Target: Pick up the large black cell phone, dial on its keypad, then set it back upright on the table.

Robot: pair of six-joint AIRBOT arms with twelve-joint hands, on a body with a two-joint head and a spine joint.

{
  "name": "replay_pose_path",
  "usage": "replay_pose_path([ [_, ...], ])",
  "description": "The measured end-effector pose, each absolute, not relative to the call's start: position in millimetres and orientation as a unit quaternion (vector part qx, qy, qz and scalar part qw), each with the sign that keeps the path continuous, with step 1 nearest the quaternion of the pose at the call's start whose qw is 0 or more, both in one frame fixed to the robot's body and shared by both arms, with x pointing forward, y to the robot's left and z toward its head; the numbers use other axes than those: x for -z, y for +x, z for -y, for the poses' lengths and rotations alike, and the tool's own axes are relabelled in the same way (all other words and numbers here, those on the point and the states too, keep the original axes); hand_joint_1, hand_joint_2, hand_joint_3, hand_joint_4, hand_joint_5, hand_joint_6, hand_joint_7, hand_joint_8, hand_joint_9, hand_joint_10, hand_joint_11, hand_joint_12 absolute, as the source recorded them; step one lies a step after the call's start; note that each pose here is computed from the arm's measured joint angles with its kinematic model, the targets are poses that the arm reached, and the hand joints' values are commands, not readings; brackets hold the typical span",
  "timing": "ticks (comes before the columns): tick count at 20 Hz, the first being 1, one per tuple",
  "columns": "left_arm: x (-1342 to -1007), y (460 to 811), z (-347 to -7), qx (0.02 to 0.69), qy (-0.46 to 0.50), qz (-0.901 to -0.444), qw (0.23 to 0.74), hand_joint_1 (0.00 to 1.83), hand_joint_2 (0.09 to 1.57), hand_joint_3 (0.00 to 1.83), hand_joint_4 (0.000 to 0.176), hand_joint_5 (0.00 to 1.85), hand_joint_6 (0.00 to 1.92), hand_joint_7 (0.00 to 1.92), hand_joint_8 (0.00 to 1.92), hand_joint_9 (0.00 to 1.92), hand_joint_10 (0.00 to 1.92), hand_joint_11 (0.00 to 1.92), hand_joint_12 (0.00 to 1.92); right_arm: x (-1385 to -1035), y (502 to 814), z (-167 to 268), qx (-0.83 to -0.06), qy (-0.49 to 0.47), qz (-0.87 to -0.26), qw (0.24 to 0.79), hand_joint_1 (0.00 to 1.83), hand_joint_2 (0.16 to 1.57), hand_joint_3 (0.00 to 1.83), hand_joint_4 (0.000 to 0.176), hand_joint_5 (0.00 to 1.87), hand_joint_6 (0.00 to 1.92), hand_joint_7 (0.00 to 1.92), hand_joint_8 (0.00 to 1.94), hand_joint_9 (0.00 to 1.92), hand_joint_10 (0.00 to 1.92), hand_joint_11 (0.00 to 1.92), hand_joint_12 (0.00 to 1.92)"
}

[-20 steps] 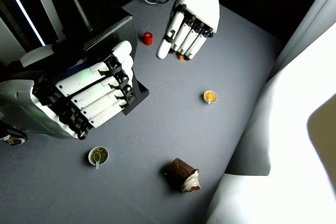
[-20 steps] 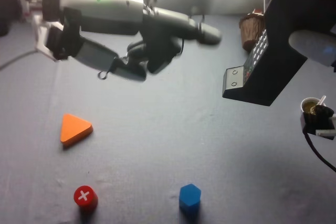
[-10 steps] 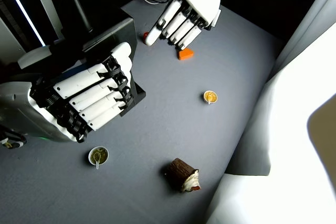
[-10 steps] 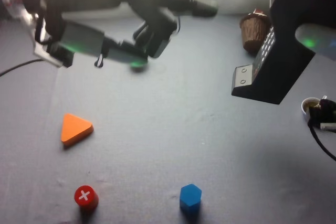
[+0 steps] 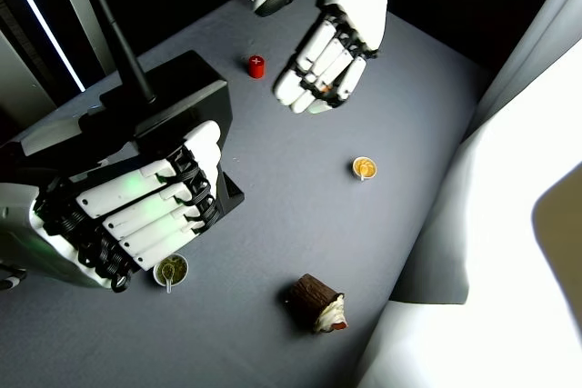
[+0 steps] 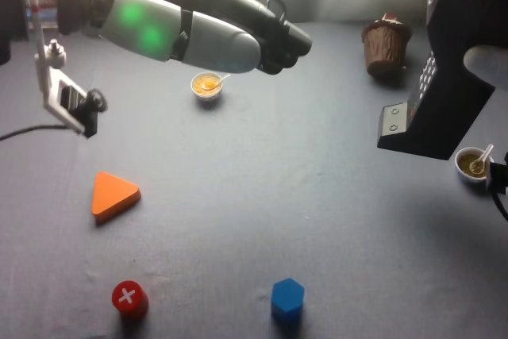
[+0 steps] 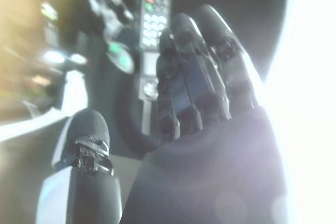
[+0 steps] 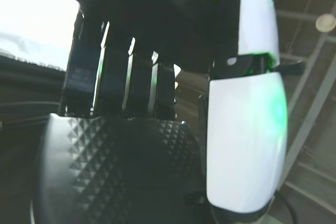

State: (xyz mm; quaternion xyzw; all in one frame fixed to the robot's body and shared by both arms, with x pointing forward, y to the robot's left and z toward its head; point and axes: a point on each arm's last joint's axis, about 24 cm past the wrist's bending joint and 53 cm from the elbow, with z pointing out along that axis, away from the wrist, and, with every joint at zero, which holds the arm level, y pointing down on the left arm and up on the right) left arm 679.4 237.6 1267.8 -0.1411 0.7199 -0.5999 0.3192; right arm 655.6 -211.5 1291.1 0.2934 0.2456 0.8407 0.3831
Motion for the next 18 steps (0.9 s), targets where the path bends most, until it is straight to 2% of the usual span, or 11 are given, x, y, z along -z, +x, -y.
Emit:
replay_pose_path([
  [3,-1261.8,682.3,-244.1,0.610,-0.205,-0.712,0.281,0.00,1.21,0.00,0.000,0.24,0.00,0.20,0.00,0.21,0.00,0.00,0.52,-1283.1,656.4,211.0,-0.836,0.296,-0.259,0.383,1.38,1.13,0.00,0.000,0.90,0.88,0.90,1.10,0.94,1.31,1.04,1.10],
  [5,-1259.3,685.0,-250.9,0.616,-0.246,-0.702,0.260,0.00,1.20,0.00,0.000,0.22,0.00,0.18,0.00,0.18,0.00,0.00,0.45,-1280.1,657.2,210.7,-0.833,0.298,-0.264,0.384,1.37,1.14,0.00,0.000,0.89,0.90,0.87,1.15,0.93,1.32,1.06,1.10],
  [7,-1231.4,681.6,-254.6,0.576,-0.269,-0.735,0.237,0.00,1.20,0.00,0.000,0.19,0.00,0.16,0.00,0.16,0.00,0.00,0.43,-1278.5,658.3,211.1,-0.833,0.302,-0.262,0.383,1.37,1.13,0.00,0.000,0.90,0.90,0.89,1.11,0.93,1.32,1.06,1.15],
  [8,-1216.8,675.8,-252.3,0.559,-0.272,-0.751,0.221,0.00,1.21,0.00,0.000,0.19,0.00,0.17,0.00,0.16,0.00,0.00,0.41,-1275.7,657.9,211.3,-0.832,0.304,-0.262,0.383,1.37,1.14,0.00,0.000,0.92,0.87,0.88,1.14,0.91,1.34,1.06,1.11],
  [10,-1209.7,669.0,-248.4,0.551,-0.265,-0.763,0.211,0.00,1.21,0.00,0.000,0.21,0.01,0.19,0.01,0.18,0.01,0.00,0.47,-1271.7,658.8,208.9,-0.831,0.309,-0.264,0.380,1.37,1.15,0.00,0.000,0.91,0.88,0.87,1.17,0.89,1.37,1.06,1.10],
  [12,-1215.4,668.8,-245.3,0.563,-0.270,-0.753,0.207,0.00,1.21,0.00,0.000,0.20,0.00,0.18,0.00,0.18,0.00,0.00,0.43,-1270.6,659.0,207.7,-0.831,0.310,-0.264,0.378,1.36,1.17,0.00,0.000,0.88,0.91,0.81,1.27,0.82,1.44,0.99,1.15],
  [13,-1217.5,668.5,-244.6,0.565,-0.269,-0.752,0.208,0.00,1.20,0.00,0.000,0.17,0.00,0.16,0.00,0.16,0.00,0.00,0.36,-1271.6,658.0,207.8,-0.832,0.308,-0.263,0.379,1.46,1.12,0.00,0.000,0.94,0.79,0.88,1.07,0.85,1.29,0.95,1.42],
  [14,-1218.2,668.2,-243.5,0.566,-0.269,-0.751,0.207,0.00,1.19,0.00,0.000,0.14,0.00,0.14,0.00,0.13,0.00,0.00,0.30,-1272.3,657.6,208.7,-0.833,0.308,-0.260,0.380,1.48,1.11,0.00,0.000,1.00,0.68,0.92,0.98,0.87,1.24,0.93,1.51],
  [16,-1217.9,666.0,-241.1,0.566,-0.266,-0.753,0.206,0.00,1.17,0.00,0.000,0.12,0.00,0.14,0.00,0.13,0.00,0.00,0.29,-1273.0,657.3,210.0,-0.833,0.308,-0.257,0.381,1.49,1.09,0.00,0.000,1.04,0.62,0.98,0.87,0.93,1.14,0.92,1.51],
  [18,-1217.2,661.0,-238.5,0.565,-0.263,-0.755,0.203,0.00,1.16,0.00,0.000,0.09,0.00,0.11,0.00,0.09,0.00,0.00,0.24,-1274.2,656.6,210.8,-0.834,0.305,-0.255,0.382,1.49,1.09,0.00,0.000,1.01,0.63,0.99,0.86,0.92,1.17,0.94,1.49],
])
